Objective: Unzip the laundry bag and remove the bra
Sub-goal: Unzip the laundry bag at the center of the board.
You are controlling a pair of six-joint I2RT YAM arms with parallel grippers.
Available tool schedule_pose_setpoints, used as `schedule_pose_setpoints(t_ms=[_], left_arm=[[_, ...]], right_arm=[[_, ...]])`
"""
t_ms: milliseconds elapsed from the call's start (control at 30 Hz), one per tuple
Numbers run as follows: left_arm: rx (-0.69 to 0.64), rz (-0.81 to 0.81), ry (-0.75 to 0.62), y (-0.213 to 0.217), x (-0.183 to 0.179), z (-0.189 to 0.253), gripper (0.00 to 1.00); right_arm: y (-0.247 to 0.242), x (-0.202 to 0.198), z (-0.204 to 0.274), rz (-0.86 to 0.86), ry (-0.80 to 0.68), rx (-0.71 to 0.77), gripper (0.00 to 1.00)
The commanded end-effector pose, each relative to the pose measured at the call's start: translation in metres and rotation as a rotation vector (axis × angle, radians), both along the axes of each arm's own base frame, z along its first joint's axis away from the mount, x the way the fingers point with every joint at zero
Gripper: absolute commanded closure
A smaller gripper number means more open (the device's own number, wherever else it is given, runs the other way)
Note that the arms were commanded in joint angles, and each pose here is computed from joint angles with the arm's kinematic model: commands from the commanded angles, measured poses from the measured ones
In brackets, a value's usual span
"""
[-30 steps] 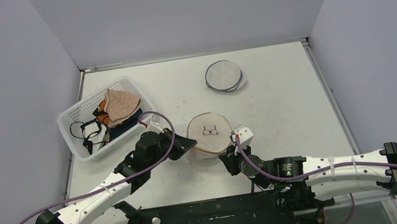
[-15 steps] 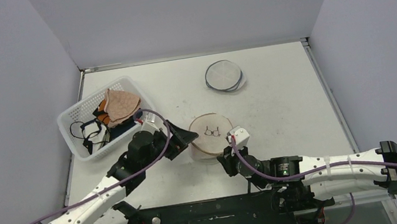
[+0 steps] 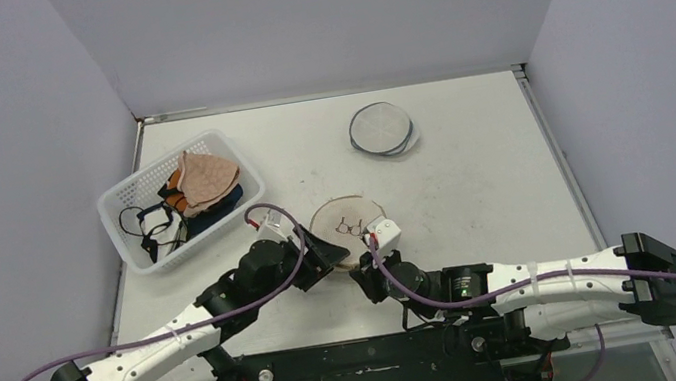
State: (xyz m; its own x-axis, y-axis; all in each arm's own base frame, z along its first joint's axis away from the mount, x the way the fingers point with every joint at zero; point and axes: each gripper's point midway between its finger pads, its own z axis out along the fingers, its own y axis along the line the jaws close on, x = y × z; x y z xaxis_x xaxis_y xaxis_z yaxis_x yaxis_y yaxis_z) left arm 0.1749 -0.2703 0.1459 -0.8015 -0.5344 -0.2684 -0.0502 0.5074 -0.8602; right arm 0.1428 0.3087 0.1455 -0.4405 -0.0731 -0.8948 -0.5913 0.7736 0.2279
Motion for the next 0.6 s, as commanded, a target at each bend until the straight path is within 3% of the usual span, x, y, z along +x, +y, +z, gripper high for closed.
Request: schedule_pose_setpoints(t_ms=[0,133,433,567], left_arm=[[-0.103,0.042,-0.105,-0.019,0.024,0.052,0.42],[-0.103,0.074,-0.106,-0.017,0.03,0.049,0.68],[-0.087,0.126,-0.107,-0.002,0.037,0.041,0.95],[-0.085,0.128,-0.092,0.003,0.039,0.035,1.0]], right_arm=[[0.018,-0.001,0.034,0.024,-0.017,0.111,0.95],[0.017,-0.002,0.038,0.025,-0.01,0.126,0.95],[-0.002,0.002,0.036,-0.04,-0.007,0.113,0.95],[-0.017,0.004,0.026,-0.078,-0.003,0.08,0.95]])
